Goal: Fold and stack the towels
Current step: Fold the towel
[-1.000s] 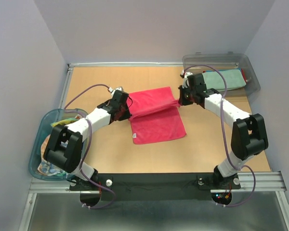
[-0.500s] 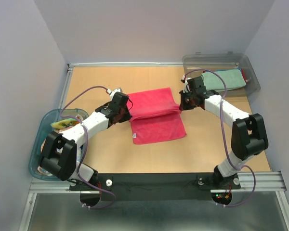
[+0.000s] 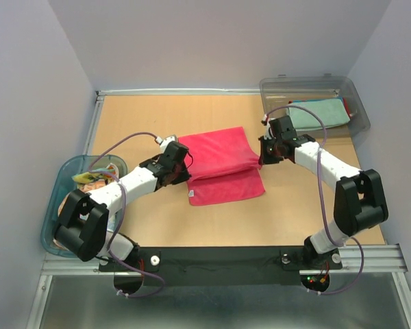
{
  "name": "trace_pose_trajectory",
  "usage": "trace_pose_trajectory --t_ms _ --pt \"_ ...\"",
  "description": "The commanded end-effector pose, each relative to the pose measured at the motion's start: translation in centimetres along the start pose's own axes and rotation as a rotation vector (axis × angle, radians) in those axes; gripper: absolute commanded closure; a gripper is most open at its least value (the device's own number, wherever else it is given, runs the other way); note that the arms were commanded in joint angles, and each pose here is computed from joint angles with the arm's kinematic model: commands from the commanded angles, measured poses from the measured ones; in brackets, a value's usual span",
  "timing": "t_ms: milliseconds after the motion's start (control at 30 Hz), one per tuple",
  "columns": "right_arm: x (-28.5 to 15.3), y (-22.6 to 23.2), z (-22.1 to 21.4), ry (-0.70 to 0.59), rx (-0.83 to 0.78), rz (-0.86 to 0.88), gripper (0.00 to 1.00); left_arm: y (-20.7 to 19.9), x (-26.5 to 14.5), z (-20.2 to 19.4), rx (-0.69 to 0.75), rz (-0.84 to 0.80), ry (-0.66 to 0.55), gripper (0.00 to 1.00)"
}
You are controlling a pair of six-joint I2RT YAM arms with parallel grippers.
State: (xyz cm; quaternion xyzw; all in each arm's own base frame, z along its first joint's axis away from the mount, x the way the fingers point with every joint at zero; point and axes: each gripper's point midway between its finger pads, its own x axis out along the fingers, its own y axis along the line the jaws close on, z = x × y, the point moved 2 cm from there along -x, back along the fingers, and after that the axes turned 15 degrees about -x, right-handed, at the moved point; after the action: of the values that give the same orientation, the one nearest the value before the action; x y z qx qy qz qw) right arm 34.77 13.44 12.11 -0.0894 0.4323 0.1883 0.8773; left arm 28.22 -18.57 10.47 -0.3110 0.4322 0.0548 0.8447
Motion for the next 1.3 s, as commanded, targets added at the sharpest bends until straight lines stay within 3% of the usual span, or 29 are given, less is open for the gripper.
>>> trace_pose_trajectory --t_ms 0,233,600,967,1267 --pt "0.7 -0.2 -3.8 0.099 0.054 -0.008 1.0 2.3 0.0 -1.7 -0.005 0.046 0.006 1.0" --pt "2.7 0.0 -7.0 0.209 0.087 -0.003 0.99 5.0 2.0 -5.4 0.012 0.116 0.064 1.0" --pt "3.8 0.2 -9.8 0.297 0.091 0.001 1.0 6.9 2.5 -6.0 0.025 0.164 0.056 1.0" --pt "1.0 -0.4 -5.2 0.154 0.086 -0.033 0.99 4.1 0.9 -2.9 0.066 0.156 -0.017 1.0" --pt "-1.8 0.0 -5.1 0.128 0.106 -0.029 0.99 2.8 -2.2 -2.9 0.051 0.092 -0.023 1.0"
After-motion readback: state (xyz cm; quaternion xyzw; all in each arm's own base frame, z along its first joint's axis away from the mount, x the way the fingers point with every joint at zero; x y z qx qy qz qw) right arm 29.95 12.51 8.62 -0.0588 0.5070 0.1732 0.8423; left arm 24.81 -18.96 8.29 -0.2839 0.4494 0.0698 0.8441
